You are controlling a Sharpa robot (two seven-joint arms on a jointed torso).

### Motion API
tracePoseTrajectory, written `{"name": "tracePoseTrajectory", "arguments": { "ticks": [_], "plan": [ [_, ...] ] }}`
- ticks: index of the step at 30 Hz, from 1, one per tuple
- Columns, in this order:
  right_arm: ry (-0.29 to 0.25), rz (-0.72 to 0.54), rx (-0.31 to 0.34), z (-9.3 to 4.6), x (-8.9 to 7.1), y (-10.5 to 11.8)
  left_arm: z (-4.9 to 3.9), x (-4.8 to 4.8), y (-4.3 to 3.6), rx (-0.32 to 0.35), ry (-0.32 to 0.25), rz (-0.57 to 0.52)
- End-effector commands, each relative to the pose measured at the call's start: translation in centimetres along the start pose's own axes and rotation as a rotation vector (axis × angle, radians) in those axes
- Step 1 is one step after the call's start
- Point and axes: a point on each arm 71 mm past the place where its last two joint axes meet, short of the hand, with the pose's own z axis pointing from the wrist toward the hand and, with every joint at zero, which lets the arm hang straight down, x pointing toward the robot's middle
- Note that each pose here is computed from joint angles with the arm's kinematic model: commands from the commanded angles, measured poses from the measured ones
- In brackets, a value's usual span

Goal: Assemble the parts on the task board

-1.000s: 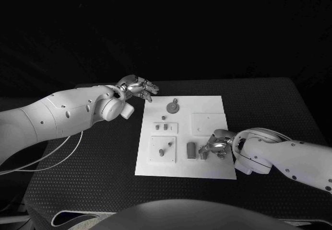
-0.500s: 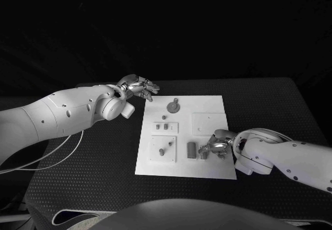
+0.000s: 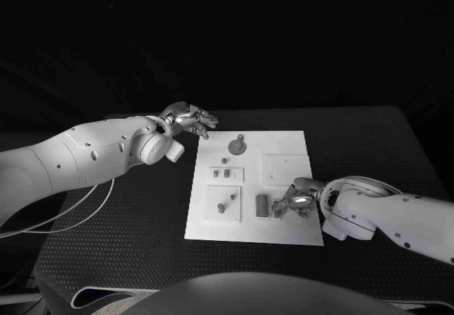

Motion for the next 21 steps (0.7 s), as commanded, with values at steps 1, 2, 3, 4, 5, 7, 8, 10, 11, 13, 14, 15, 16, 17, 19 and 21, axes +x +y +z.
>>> {"name": "tracePoseTrajectory", "arguments": {
  "ticks": [1,2,3,4,5,7,8,10,11,13,14,15,16,17,19,21],
  "plan": [
    [0.029,-0.007,-0.034,0.0,0.3,0.4,0.05,0.20,-0.19,0.009,0.013,0.000],
    [0.031,-0.008,-0.033,0.0,0.4,0.4,0.05,0.18,-0.18,0.008,0.012,0.000],
    [0.033,-0.009,-0.033,0.0,0.4,0.4,0.04,0.17,-0.17,0.008,0.012,0.000],
    [0.034,-0.010,-0.033,0.0,0.4,0.4,0.04,0.16,-0.17,0.008,0.011,0.000],
    [0.037,-0.012,-0.033,-0.1,0.4,0.3,0.04,0.15,-0.17,0.008,0.011,0.000],
    [0.040,-0.017,-0.035,-0.1,0.4,0.3,0.04,0.16,-0.17,0.008,0.011,0.000],
    [0.042,-0.019,-0.035,-0.1,0.3,0.1,0.05,0.17,-0.17,0.008,0.012,0.000],
    [0.047,-0.022,-0.041,-0.2,0.3,0.0,0.05,0.18,-0.18,0.008,0.013,0.000],
    [0.054,-0.024,-0.045,-0.3,0.3,-0.1,0.05,0.17,-0.17,0.008,0.012,0.000],
    [0.070,-0.025,-0.058,-0.5,0.4,-0.3,0.04,0.11,-0.15,0.007,0.011,0.000],
    [0.074,-0.024,-0.061,-0.6,0.4,-0.3,0.03,0.09,-0.14,0.007,0.011,0.000],
    [0.078,-0.024,-0.066,-0.7,0.4,-0.4,0.02,0.08,-0.13,0.007,0.011,0.000],
    [0.084,-0.025,-0.069,-0.7,0.5,-0.4,0.02,0.07,-0.13,0.007,0.010,0.001],
    [0.089,-0.026,-0.071,-0.8,0.5,-0.5,0.03,0.08,-0.13,0.007,0.011,0.000],
    [0.102,-0.031,-0.074,-0.8,0.6,-0.5,0.05,0.14,-0.14,0.007,0.013,0.000],
    [0.111,-0.035,-0.072,-0.8,0.6,-0.6,0.05,0.16,-0.15,0.007,0.014,0.000]
  ]
}}
